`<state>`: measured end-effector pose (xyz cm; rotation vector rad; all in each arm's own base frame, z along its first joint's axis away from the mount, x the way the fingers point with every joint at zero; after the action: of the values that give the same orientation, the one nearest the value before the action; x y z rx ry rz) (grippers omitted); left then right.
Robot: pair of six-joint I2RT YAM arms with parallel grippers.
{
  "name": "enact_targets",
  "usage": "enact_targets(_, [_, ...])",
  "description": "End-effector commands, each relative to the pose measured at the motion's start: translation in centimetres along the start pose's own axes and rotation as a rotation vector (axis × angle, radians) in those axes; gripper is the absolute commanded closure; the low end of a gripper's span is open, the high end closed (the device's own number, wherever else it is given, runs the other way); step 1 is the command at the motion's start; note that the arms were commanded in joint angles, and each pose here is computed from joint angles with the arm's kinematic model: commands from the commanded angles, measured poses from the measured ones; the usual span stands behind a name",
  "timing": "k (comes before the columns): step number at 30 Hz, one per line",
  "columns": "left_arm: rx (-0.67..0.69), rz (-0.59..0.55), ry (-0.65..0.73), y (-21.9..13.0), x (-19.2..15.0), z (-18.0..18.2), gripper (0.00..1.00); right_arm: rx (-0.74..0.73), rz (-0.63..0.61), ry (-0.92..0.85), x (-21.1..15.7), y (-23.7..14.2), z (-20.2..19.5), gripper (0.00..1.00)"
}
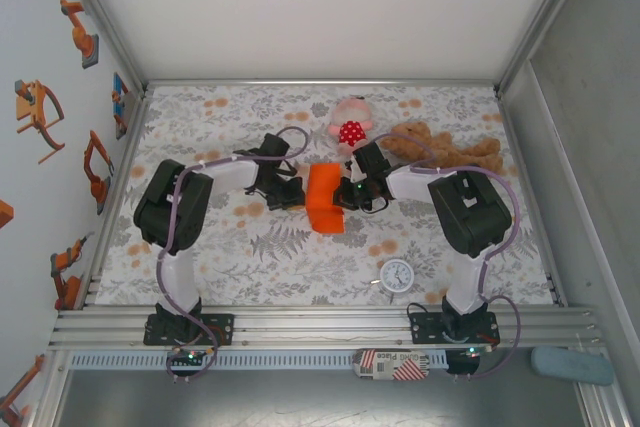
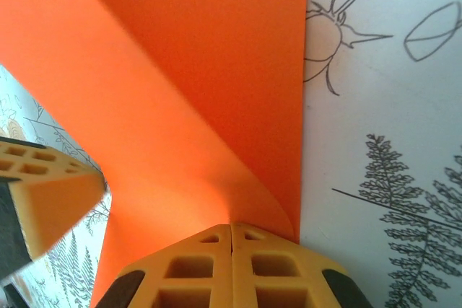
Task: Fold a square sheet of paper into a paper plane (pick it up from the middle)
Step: First fold the square sheet of paper in half at the center of the table.
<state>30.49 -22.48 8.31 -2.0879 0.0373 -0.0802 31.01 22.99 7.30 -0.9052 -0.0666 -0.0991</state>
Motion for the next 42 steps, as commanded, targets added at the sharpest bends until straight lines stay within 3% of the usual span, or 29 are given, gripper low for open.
enact_targets(1, [0.038,-0.023,0.023,-2.3,-0.4,0.8,0.93,-0.386,0.182,0.130,-5.0,1.9,-7.8,1.00])
enact_targets(7, [-0.196,-0.157,0.072,-4.2,0.7,-4.1,0.92,-0.382,0.175,0.131,-5.0,1.9,-7.7,1.00])
enact_targets(15, [-0.328,-0.129,0.015,0.9,2.2,-6.4,0.92,-0.387,0.183,0.137,-5.1,2.2,-8.0,1.00])
enact_targets(24, [-0.217,-0.111,-0.067,3.0,1.5,-2.1,0.92,-0.397,0.188,0.140,-5.5,2.3,-8.4,1.00])
enact_targets(34, [-0.138,-0.155,-0.150,1.0,2.2,4.1,0.92,-0.423,0.195,0.144,-5.9,2.2,-9.1,1.00])
enact_targets(38, [-0.142,-0.185,-0.075,-1.8,3.1,2.5,0.92,-0.423,0.193,0.142,-6.0,2.1,-9.1,1.00])
enact_targets(42, [-0.263,-0.226,-0.007,-3.3,3.1,-1.0,0.92,-0.424,0.196,0.143,-5.9,2.1,-9.0,1.00])
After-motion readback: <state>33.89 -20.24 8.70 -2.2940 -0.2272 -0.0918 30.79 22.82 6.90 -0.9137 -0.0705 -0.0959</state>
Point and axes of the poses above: each hand's point on the last joint's axis, 136 mm out from that joint toward the fingers, its own y axis out along the fingers, its own z axis along the line the jaws close on, x = y × z, the point moved 8 cm from there along -y, back along the fingers, and after that the axes turned 1 degree about y, right-handed, at the moved point
